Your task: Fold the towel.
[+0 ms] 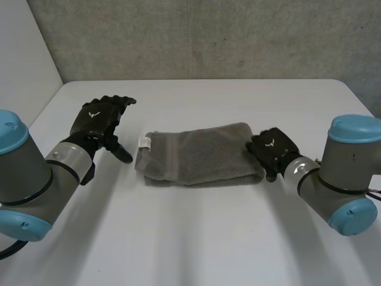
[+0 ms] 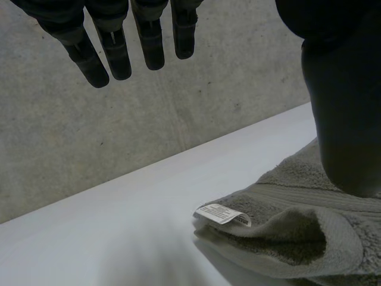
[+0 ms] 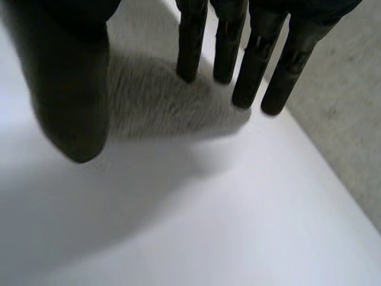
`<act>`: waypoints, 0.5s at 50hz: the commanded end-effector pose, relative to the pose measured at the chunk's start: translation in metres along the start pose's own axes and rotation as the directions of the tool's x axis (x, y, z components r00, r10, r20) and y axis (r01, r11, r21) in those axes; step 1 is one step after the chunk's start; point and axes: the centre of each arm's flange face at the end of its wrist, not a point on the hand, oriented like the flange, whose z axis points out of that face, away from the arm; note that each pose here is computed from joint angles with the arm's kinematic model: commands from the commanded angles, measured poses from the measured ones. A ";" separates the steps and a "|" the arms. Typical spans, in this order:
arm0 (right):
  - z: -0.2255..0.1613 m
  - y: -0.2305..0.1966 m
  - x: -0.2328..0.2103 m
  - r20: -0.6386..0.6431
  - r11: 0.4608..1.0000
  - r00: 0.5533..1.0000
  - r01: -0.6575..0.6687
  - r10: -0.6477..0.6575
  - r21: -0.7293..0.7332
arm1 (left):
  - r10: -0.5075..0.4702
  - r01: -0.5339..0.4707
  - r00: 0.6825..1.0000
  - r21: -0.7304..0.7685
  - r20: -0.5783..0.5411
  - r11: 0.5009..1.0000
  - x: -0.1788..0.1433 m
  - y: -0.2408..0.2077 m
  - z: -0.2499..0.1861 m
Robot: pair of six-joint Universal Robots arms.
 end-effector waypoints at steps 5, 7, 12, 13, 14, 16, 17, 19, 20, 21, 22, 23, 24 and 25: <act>0.006 0.015 0.004 0.003 0.999 1.000 -0.009 0.009 -0.030 | -0.004 0.004 1.000 -0.003 -0.007 1.000 0.003 0.001 -0.002; 0.004 0.014 0.003 0.009 0.999 1.000 -0.023 0.023 -0.029 | -0.005 0.005 1.000 0.000 -0.007 1.000 0.003 0.000 -0.003; -0.003 0.004 0.006 0.005 0.998 0.998 -0.060 0.060 -0.018 | -0.006 0.006 1.000 0.003 -0.007 1.000 0.004 -0.002 -0.003; -0.007 0.000 0.009 0.001 0.996 0.996 -0.085 0.085 -0.008 | -0.006 0.006 1.000 0.003 -0.007 1.000 0.004 -0.002 -0.003; -0.007 0.000 0.009 0.001 0.996 0.996 -0.085 0.085 -0.008 | -0.006 0.006 1.000 0.003 -0.007 1.000 0.004 -0.002 -0.003; -0.012 -0.004 0.008 0.007 0.989 0.989 -0.146 0.146 0.015 | -0.006 0.006 1.000 0.001 -0.007 1.000 0.004 -0.001 -0.004; -0.012 -0.004 0.008 0.007 0.989 0.989 -0.147 0.147 0.015 | -0.006 0.006 1.000 0.001 -0.007 1.000 0.004 -0.001 -0.004; -0.013 -0.006 0.007 0.021 0.985 0.985 -0.172 0.172 0.029 | -0.008 0.008 1.000 0.000 -0.007 1.000 0.004 -0.001 -0.004; -0.013 -0.007 0.004 0.044 0.980 0.981 -0.193 0.191 0.047 | -0.008 0.008 1.000 0.000 -0.010 1.000 0.005 -0.001 -0.004; -0.013 -0.008 0.001 0.073 0.977 0.977 -0.204 0.199 0.064 | -0.007 0.007 1.000 0.001 -0.013 1.000 0.006 -0.001 -0.004; -0.013 -0.008 0.001 0.074 0.977 0.977 -0.204 0.199 0.064 | -0.007 0.007 1.000 0.001 -0.013 1.000 0.006 -0.001 -0.004; -0.013 -0.008 -0.002 0.098 0.974 0.974 -0.213 0.206 0.073 | -0.007 0.007 1.000 0.001 -0.014 1.000 0.007 -0.001 -0.004; -0.012 -0.005 -0.004 0.116 0.973 0.970 -0.220 0.211 0.071 | -0.007 0.007 1.000 0.003 -0.016 1.000 0.007 -0.002 -0.004; -0.012 -0.005 -0.005 0.117 0.973 0.970 -0.221 0.211 0.071 | -0.007 0.007 1.000 0.003 -0.016 1.000 0.007 -0.002 -0.004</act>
